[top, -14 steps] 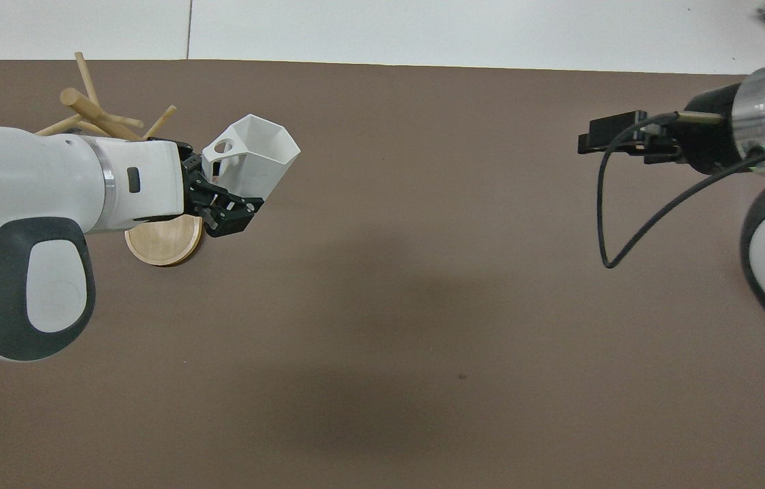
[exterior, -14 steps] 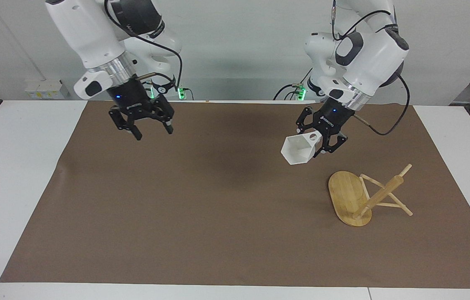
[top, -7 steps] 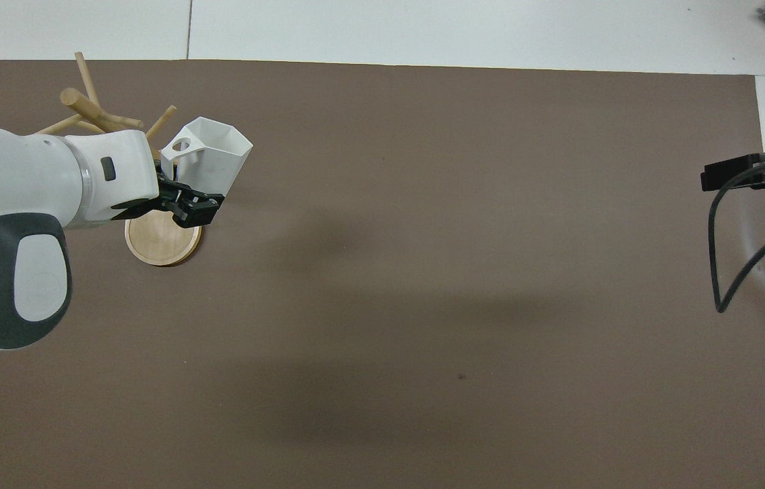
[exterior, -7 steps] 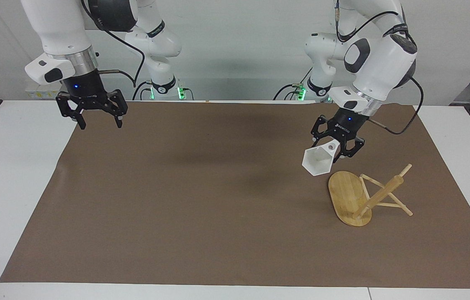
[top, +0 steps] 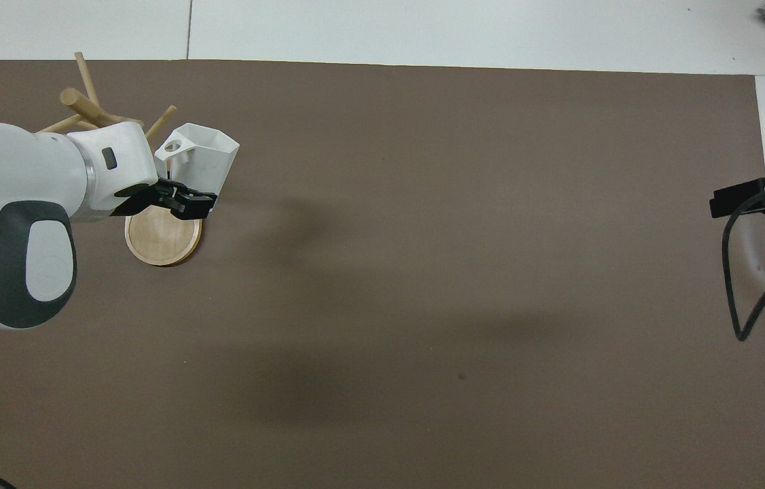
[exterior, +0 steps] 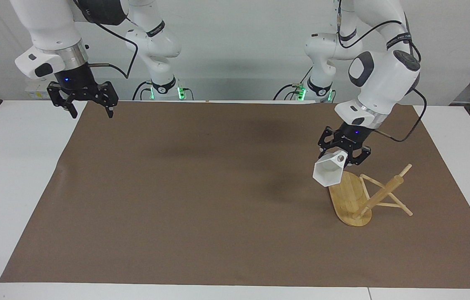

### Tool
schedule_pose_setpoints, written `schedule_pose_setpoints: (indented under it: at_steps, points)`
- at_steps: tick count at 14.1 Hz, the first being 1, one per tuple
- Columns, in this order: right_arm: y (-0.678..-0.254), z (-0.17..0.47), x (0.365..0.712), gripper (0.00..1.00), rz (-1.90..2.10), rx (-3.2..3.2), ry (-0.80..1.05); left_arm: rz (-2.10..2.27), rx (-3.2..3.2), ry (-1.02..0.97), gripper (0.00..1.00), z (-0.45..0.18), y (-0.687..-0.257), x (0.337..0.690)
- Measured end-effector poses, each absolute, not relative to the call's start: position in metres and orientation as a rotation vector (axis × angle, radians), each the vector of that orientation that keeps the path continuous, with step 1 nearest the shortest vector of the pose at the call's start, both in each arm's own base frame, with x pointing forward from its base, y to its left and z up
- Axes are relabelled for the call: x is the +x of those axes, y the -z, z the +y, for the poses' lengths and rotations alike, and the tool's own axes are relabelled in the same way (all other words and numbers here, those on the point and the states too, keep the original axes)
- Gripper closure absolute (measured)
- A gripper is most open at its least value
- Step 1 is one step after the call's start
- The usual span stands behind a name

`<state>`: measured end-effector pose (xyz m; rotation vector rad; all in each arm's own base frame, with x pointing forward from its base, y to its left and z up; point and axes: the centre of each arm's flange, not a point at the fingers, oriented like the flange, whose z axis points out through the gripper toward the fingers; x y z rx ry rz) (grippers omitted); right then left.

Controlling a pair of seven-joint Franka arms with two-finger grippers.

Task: Hang cup on rack
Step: 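Move the cup with the left gripper onto a mug tree peg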

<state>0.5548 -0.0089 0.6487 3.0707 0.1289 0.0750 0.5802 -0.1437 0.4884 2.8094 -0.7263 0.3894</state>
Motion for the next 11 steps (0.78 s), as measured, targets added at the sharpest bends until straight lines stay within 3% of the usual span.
schedule_pose_setpoints:
  at_steps: [11]
  points:
    - [-0.653,0.005,0.545,0.00,0.144,3.159,-0.048,-0.377,2.859,-0.362,0.26,-0.141,-0.489,0.591]
